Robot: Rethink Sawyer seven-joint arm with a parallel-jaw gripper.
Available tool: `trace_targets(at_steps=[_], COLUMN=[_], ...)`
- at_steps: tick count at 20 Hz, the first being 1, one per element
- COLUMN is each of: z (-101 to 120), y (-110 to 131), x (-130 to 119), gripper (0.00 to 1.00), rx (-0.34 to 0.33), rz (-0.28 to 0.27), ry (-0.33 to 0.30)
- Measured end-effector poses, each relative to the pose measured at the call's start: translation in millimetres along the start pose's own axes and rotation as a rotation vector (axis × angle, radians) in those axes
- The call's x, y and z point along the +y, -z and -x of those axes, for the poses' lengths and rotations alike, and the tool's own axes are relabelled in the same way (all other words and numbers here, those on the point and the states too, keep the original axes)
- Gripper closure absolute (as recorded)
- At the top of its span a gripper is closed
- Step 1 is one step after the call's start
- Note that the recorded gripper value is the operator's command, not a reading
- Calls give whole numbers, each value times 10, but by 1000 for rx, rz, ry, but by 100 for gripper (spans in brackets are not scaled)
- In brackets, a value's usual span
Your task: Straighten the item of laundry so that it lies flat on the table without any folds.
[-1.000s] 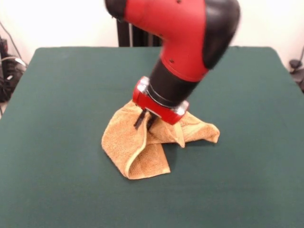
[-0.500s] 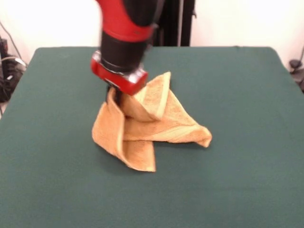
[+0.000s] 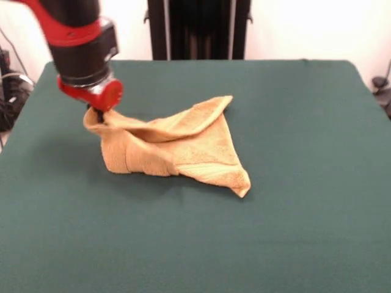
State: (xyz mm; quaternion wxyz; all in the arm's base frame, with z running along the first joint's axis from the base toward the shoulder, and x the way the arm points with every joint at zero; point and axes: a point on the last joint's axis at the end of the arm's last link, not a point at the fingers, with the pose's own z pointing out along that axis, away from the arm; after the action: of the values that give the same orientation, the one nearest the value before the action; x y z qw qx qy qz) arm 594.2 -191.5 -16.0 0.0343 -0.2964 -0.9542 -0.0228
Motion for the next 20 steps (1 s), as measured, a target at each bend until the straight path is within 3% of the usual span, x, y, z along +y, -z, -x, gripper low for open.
trace_targets(at_steps=[2,3,8,20], z=[2,-1,11,-10], y=[-71,-188,-242,-285], x=[-92,-224,-358,-469], gripper=[100,100,100,100], rx=[0,-2,-16,-43], rz=[26,75,177,305], ry=[3,6,7,51])
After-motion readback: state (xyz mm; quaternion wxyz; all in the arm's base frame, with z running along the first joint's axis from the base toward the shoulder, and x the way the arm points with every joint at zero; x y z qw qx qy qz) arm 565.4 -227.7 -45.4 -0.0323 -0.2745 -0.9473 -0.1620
